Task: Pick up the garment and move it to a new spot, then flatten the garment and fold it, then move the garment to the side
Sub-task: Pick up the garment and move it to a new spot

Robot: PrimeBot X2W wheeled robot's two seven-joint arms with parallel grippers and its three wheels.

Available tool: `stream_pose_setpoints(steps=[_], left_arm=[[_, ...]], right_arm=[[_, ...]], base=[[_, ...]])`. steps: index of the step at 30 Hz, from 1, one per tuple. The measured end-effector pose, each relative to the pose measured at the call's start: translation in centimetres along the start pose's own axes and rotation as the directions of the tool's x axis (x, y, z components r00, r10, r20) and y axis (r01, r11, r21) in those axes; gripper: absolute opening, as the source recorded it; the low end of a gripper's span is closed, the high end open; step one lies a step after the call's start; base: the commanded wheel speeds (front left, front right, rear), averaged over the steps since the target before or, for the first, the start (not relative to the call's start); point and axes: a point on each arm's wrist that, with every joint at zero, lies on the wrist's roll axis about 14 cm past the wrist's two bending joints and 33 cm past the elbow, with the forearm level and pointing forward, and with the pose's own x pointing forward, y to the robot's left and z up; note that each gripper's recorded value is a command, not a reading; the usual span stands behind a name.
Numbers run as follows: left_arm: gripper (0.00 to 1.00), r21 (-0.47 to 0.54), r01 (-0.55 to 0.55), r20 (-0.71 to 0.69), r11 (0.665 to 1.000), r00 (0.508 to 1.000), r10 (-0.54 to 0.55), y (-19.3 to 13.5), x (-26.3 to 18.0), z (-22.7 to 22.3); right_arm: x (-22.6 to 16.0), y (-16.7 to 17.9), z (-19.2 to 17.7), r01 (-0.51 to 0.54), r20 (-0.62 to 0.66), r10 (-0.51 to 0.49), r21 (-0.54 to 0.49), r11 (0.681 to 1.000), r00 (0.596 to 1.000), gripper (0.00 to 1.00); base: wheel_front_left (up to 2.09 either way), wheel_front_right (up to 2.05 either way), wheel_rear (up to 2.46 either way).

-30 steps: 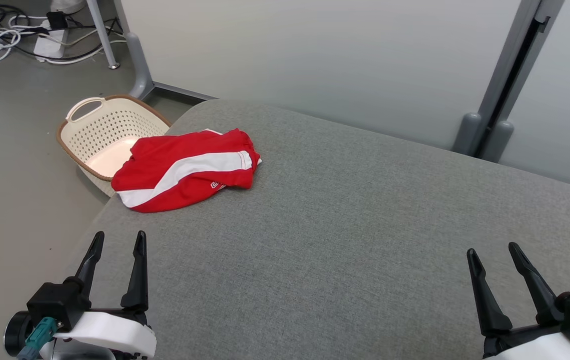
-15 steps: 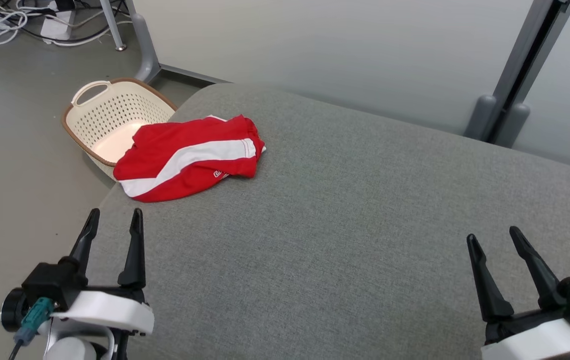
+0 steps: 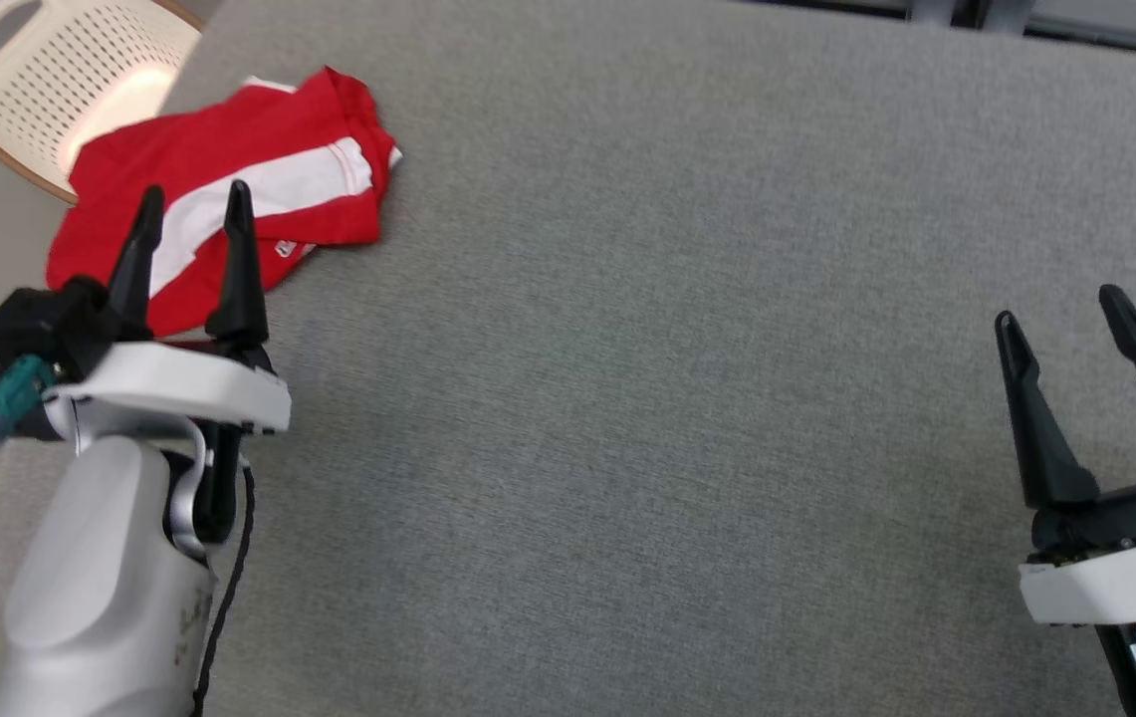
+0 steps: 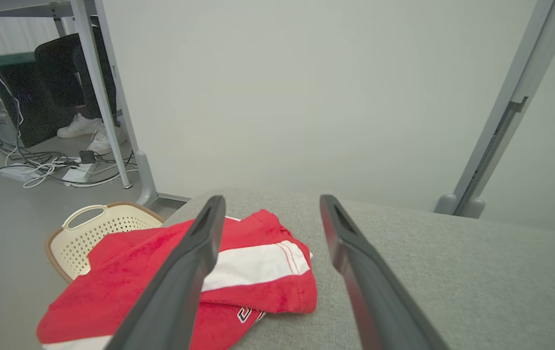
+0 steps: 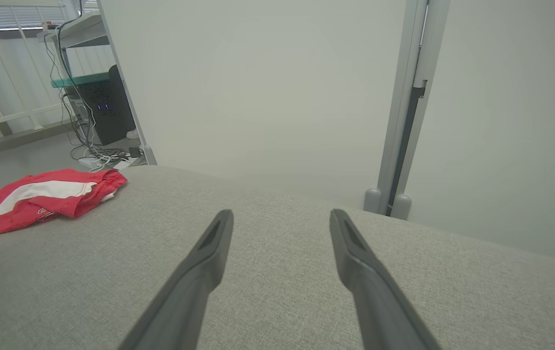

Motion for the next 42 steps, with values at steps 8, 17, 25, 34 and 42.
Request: stream_pose_setpoints(steps=[8,17,25,34,42], left_arm=[[1.0,0.016,-0.004,-0.264,1.0,0.964,0.008,0.4,6.1,-9.8],[1.0,0.031,-0.015,-0.451,0.999,0.892,0.028,0.3,8.7,-16.5],[0.0,0.026,-0.026,-0.458,0.999,0.888,0.035,0.5,8.4,-16.2],[0.0,0.004,-0.007,-0.232,1.0,0.973,0.008,0.9,5.7,-8.4],[0.0,0.01,0.051,-0.073,0.999,0.996,-0.05,-0.5,-0.2,-3.1]], right_arm=[[1.0,-3.9,-5.5,0.075,-0.086,-0.072,0.037,0.996,0.994,1.0],[0.6,-6.4,-8.8,0.141,-0.139,-0.133,0.051,0.989,0.981,1.0],[0.2,-6.6,-8.1,0.16,-0.12,-0.153,0.045,0.986,0.981,1.0],[-1.2,-4.4,-4.6,0.138,-0.054,-0.135,0.05,0.989,0.989,1.0],[-4.2,-2.1,-1.2,0.134,0.003,-0.135,0.057,0.989,0.991,1.0]], base=[[0.0,0.0,0.0],[0.0,0.0,0.0],[0.0,0.0,0.0],[0.0,0.0,0.0],[0.0,0.0,0.0]])
